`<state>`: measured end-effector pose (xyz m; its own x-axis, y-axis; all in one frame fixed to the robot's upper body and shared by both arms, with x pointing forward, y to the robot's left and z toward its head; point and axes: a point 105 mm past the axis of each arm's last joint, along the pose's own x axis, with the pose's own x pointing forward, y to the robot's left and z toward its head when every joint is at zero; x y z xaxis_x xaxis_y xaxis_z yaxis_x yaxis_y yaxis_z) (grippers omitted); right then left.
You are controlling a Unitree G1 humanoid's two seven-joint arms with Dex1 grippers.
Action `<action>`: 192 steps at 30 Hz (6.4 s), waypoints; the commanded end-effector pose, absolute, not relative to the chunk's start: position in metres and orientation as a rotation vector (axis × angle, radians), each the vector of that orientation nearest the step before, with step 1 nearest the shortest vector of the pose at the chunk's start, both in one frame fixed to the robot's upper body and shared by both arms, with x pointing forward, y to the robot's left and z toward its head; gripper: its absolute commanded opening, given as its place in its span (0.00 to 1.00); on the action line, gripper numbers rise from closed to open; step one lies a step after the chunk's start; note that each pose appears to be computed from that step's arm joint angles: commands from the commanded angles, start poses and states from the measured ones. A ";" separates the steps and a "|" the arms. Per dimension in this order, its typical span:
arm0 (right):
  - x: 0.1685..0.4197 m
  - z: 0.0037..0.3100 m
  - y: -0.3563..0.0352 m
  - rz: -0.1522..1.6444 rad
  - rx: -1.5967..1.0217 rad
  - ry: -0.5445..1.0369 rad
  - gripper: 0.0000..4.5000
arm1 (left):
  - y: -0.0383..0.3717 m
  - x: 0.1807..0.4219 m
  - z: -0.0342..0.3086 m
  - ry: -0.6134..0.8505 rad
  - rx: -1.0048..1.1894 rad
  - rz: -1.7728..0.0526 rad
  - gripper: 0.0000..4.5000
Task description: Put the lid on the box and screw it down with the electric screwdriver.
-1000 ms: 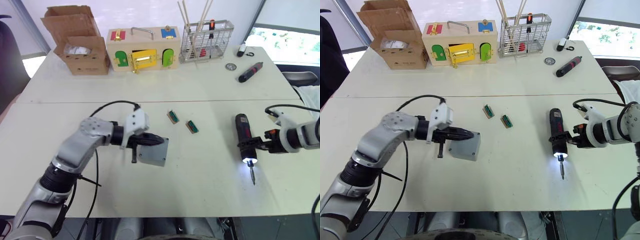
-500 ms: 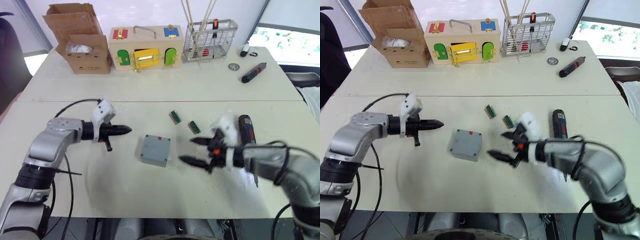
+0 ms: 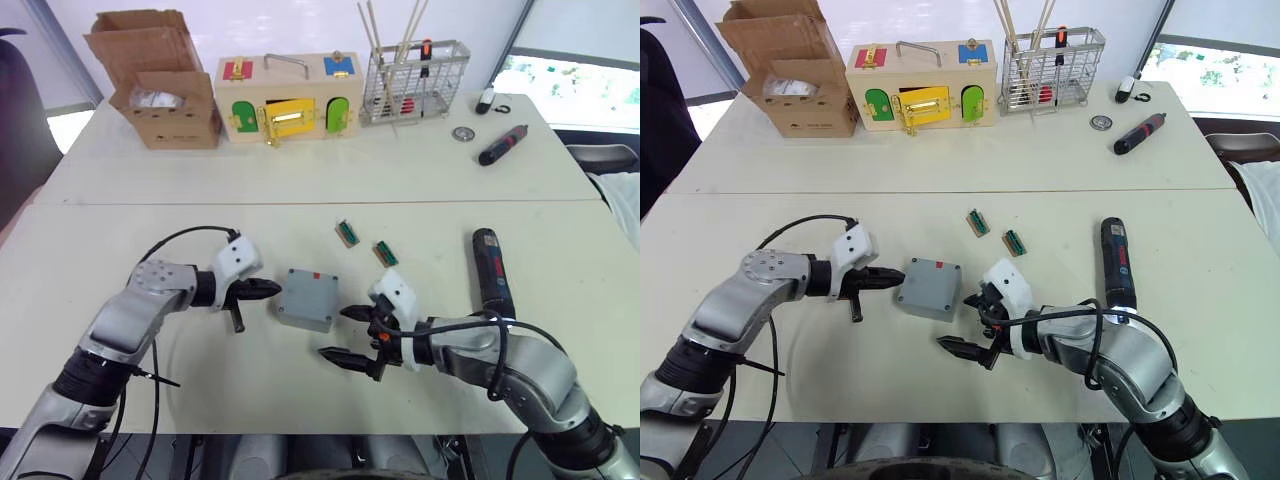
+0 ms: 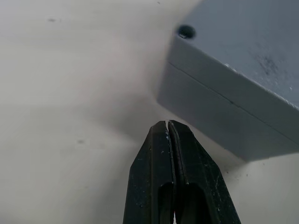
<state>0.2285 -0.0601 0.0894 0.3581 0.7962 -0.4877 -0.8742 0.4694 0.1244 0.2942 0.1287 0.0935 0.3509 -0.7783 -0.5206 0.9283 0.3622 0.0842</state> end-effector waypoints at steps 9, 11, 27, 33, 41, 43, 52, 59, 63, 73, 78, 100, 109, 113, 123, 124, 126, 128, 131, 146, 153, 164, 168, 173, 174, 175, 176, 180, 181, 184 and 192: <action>0.214 0.101 -0.049 1.173 -0.125 0.530 0.99 | 0.109 0.312 0.102 0.345 0.419 -1.222 0.00; 0.212 0.101 -0.048 1.180 -0.116 0.540 0.99 | 0.103 0.317 0.104 0.327 0.420 -1.235 0.00; 0.242 0.112 -0.090 1.065 -0.278 0.522 0.99 | 0.147 0.325 0.097 0.389 0.569 -1.155 0.00; 0.255 0.109 -0.088 1.103 -0.326 0.504 0.99 | 0.148 0.293 0.099 0.437 0.481 -1.213 0.00; 0.266 0.107 -0.073 1.177 -0.367 0.464 0.99 | 0.139 0.273 0.093 0.477 0.433 -1.220 0.00; 0.266 0.107 -0.070 1.191 -0.369 0.458 0.99 | 0.137 0.274 0.093 0.472 0.423 -1.210 0.00; 0.256 0.105 -0.060 1.234 -0.341 0.465 0.99 | 0.124 0.289 0.094 0.419 0.405 -1.182 0.00; 0.246 0.102 -0.059 1.235 -0.300 0.495 0.99 | 0.120 0.306 0.098 0.372 0.415 -1.152 0.00; 0.241 0.100 -0.061 1.235 -0.293 0.513 0.99 | 0.118 0.310 0.097 0.364 0.422 -1.159 0.00; 0.239 0.103 -0.065 1.213 -0.290 0.514 0.99 | 0.115 0.311 0.096 0.348 0.427 -1.170 0.00; 0.238 0.105 -0.064 1.221 -0.287 0.511 0.99 | 0.112 0.312 0.097 0.335 0.426 -1.171 0.00; 0.353 0.199 -0.123 0.762 -0.212 0.132 0.99 | 0.149 0.318 0.193 0.194 0.235 -0.995 0.00; 0.403 0.168 -0.086 0.743 -0.202 0.106 0.99 | 0.156 0.306 0.193 0.199 0.171 -0.881 0.00; 0.409 0.159 -0.080 0.750 -0.226 0.104 0.87 | 0.153 0.301 0.189 0.203 0.167 -0.869 0.00; 0.406 0.143 -0.073 0.771 -0.258 0.120 0.56 | 0.146 0.297 0.180 0.219 0.169 -0.878 0.00; 0.405 0.141 -0.074 0.772 -0.257 0.124 0.56 | 0.145 0.297 0.179 0.220 0.169 -0.883 0.00; 0.403 0.138 -0.074 0.772 -0.248 0.135 0.56 | 0.144 0.297 0.178 0.223 0.172 -0.889 0.00; 0.401 0.135 -0.075 0.771 -0.246 0.143 0.56 | 0.143 0.298 0.177 0.224 0.173 -0.894 0.00; 0.399 0.133 -0.075 0.767 -0.244 0.150 0.56 | 0.141 0.298 0.175 0.227 0.176 -0.905 0.00; 0.399 0.131 -0.077 0.742 -0.223 0.156 0.32 | 0.138 0.298 0.170 0.237 0.192 -0.933 0.00; 0.401 0.132 -0.079 0.726 -0.220 0.152 0.01 | 0.137 0.297 0.168 0.245 0.196 -0.941 0.00; 0.401 0.146 -0.084 0.718 -0.238 0.112 0.01 | 0.138 0.298 0.168 0.246 0.195 -0.941 0.00; 0.400 0.161 -0.083 0.726 -0.245 0.073 0.01 | 0.139 0.300 0.168 0.244 0.197 -0.945 0.00; 0.393 0.184 -0.081 0.744 -0.241 0.013 0.01 | 0.136 0.301 0.170 0.235 0.201 -0.972 0.00; 0.390 0.189 -0.081 0.751 -0.243 0.002 0.01 | 0.135 0.301 0.171 0.234 0.204 -0.981 0.00; 0.387 0.193 -0.081 0.756 -0.244 -0.005 0.01 | 0.134 0.301 0.171 0.233 0.206 -0.991 0.00; 0.378 0.199 -0.081 0.789 -0.251 -0.011 0.01 | 0.133 0.298 0.173 0.235 0.216 -1.021 0.00; 0.336 0.207 -0.084 0.925 -0.261 0.013 0.01 | 0.131 0.285 0.178 0.253 0.260 -1.122 0.00; 0.325 0.206 -0.087 0.951 -0.271 0.031 0.01 | 0.131 0.281 0.179 0.262 0.280 -1.147 0.00; 0.299 0.199 -0.091 1.010 -0.314 0.088 0.01 | 0.133 0.274 0.179 0.288 0.335 -1.204 0.00; 0.282 0.180 -0.077 1.059 -0.289 0.146 0.01 | 0.130 0.268 0.166 0.333 0.418 -1.269 0.00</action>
<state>0.2861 -0.0839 0.1747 0.4955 0.8216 -0.2820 -0.8684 0.4751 -0.1417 0.2687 0.1321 0.1610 0.2658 -0.8445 -0.4650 0.9625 0.2601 0.0778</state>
